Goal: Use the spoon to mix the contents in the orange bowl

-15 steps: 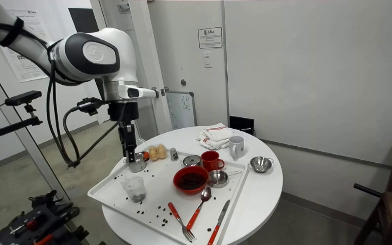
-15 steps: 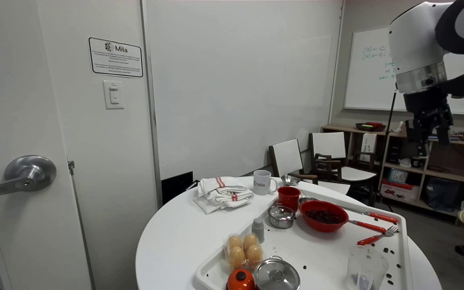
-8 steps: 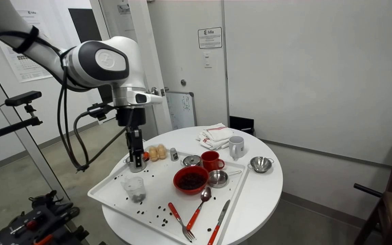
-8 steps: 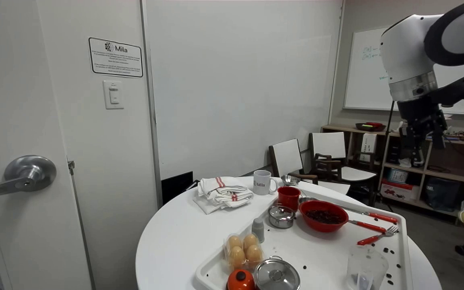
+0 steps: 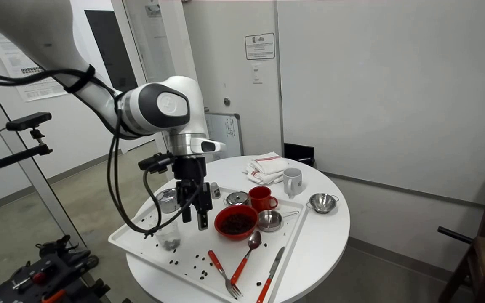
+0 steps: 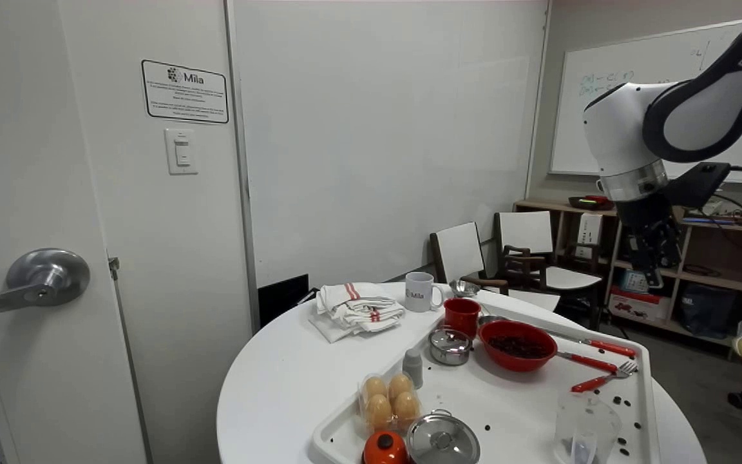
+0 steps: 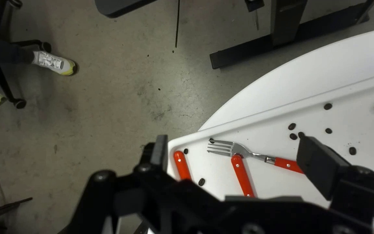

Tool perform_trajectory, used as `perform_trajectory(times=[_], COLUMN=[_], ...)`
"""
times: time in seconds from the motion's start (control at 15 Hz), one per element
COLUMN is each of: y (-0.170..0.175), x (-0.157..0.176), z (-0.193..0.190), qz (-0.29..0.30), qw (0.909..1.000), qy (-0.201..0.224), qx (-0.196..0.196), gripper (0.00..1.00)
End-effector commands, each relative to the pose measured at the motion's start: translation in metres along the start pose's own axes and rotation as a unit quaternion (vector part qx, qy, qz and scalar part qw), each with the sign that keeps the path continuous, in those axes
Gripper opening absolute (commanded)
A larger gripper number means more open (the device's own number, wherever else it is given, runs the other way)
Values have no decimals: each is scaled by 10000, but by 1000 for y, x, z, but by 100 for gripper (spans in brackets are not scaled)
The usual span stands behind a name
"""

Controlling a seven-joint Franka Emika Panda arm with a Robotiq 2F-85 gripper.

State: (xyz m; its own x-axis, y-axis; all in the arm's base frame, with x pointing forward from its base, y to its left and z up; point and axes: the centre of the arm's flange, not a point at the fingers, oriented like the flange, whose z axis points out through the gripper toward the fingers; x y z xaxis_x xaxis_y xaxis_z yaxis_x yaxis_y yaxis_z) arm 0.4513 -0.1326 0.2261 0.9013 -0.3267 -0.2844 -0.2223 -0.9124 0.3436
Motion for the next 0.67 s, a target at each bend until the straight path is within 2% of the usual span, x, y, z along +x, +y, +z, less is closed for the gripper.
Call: perform_trajectory(times=[0.0, 0.6], y=[4, -25], x=[31, 71], z=[28, 103], qz=[-306, -971], qw=[9995, 9936], qy=[-83, -497], qx=[-73, 297], gripper=[100, 100])
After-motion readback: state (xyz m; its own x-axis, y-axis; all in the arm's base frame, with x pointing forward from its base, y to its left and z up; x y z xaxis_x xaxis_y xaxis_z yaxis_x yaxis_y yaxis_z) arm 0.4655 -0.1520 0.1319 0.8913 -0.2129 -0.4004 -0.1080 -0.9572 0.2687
